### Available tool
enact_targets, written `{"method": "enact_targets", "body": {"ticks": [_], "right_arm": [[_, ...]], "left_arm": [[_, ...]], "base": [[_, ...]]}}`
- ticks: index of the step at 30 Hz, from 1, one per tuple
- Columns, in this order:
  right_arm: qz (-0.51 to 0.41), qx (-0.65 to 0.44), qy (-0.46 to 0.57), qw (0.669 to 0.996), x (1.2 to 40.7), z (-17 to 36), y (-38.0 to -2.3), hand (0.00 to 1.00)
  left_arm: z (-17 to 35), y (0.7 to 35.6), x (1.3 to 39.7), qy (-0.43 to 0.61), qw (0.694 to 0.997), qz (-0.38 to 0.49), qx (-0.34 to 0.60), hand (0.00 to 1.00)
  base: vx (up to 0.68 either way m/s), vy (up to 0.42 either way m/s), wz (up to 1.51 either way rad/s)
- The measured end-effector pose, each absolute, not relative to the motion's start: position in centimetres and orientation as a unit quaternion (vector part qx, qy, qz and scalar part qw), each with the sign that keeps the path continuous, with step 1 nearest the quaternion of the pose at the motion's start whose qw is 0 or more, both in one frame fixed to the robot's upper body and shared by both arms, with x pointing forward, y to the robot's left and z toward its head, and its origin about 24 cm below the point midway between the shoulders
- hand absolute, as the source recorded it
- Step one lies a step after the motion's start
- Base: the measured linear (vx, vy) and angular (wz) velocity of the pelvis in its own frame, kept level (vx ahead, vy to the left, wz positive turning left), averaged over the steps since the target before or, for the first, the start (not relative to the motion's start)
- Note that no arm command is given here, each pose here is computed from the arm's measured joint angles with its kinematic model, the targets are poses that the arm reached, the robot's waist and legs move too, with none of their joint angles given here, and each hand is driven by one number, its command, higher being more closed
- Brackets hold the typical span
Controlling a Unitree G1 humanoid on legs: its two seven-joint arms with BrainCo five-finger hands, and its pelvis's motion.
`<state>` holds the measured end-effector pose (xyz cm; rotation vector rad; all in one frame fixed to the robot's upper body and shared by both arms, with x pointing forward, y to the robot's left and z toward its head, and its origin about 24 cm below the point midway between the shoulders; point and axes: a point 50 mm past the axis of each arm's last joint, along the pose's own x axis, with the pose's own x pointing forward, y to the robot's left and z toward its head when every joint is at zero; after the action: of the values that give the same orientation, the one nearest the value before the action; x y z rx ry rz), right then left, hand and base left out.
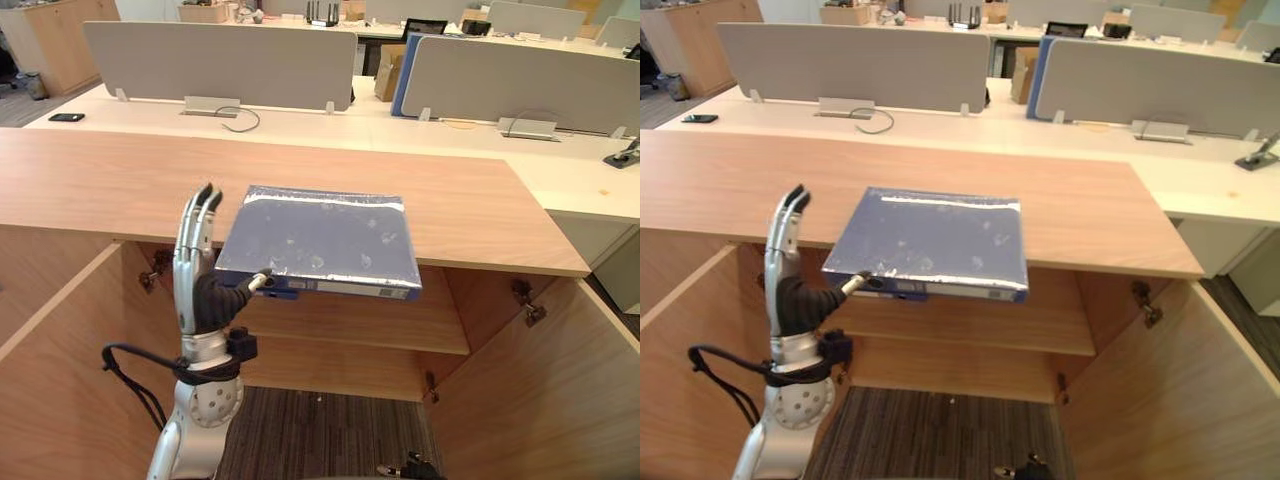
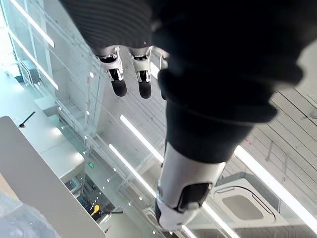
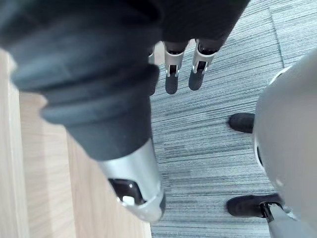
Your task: Walk over to the cabinet, pick up the folder, carry it to the office cabinet, place the folder inside the office cabinet, then close the office cabinet door
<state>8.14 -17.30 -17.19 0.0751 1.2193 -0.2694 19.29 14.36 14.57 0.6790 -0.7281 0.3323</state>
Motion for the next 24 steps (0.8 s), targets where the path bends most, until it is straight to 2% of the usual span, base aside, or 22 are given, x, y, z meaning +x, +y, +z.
{"method": "enact_targets", "body": {"ticks": [24], "right_arm": [[-0.144,0.045,0.584,0.798,7.2,-17.3,-19.1,0.0]], "left_arm": [[13.6,15.7,20.2,-0.32,0.835,0.082,0.439,0.0]], "base": [[-0.02,0.003,-0.03]]}}
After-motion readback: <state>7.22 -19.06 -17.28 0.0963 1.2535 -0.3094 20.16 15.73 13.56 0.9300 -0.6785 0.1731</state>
